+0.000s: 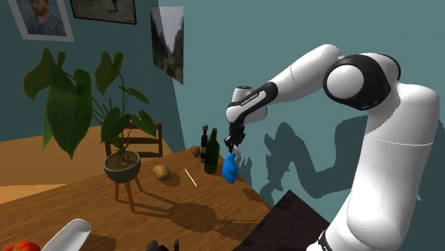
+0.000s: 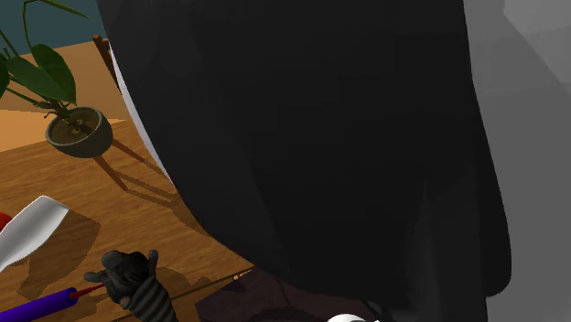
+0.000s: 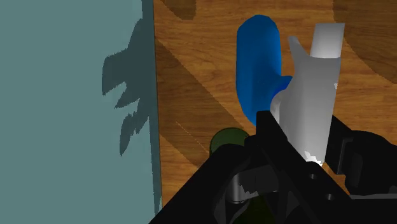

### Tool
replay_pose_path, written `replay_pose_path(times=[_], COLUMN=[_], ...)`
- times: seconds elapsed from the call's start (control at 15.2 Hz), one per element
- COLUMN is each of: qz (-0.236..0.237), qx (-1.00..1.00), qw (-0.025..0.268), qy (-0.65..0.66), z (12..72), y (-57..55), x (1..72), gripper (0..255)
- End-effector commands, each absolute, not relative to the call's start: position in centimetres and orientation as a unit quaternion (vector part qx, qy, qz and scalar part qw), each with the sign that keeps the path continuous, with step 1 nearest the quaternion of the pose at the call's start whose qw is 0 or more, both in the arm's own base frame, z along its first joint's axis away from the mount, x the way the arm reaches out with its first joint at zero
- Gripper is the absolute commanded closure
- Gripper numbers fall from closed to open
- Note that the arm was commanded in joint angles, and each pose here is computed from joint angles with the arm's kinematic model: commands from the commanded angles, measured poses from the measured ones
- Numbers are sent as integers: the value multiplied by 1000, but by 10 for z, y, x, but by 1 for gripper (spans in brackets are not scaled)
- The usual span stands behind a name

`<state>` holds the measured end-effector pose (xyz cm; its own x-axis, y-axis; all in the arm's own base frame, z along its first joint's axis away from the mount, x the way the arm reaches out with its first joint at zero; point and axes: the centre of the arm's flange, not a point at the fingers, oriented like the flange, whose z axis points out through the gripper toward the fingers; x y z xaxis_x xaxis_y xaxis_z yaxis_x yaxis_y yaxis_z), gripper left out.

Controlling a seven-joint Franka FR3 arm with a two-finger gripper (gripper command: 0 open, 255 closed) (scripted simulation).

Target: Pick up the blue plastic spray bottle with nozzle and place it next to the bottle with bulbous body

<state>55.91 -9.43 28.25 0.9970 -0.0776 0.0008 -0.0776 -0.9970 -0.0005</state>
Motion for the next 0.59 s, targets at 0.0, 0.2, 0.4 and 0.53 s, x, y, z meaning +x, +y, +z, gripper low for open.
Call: replay_pose_path(times=[0.0, 0.2, 0.4, 0.53], qz=[0, 0, 0, 0], qx=[-999, -999, -999, -999], qw=[0, 0, 0, 0], qy=[39, 39, 39, 39], z=[292, 308, 323, 334], y=[-94, -94, -94, -94], x=[560, 560, 560, 560], gripper=[255, 255, 255, 255])
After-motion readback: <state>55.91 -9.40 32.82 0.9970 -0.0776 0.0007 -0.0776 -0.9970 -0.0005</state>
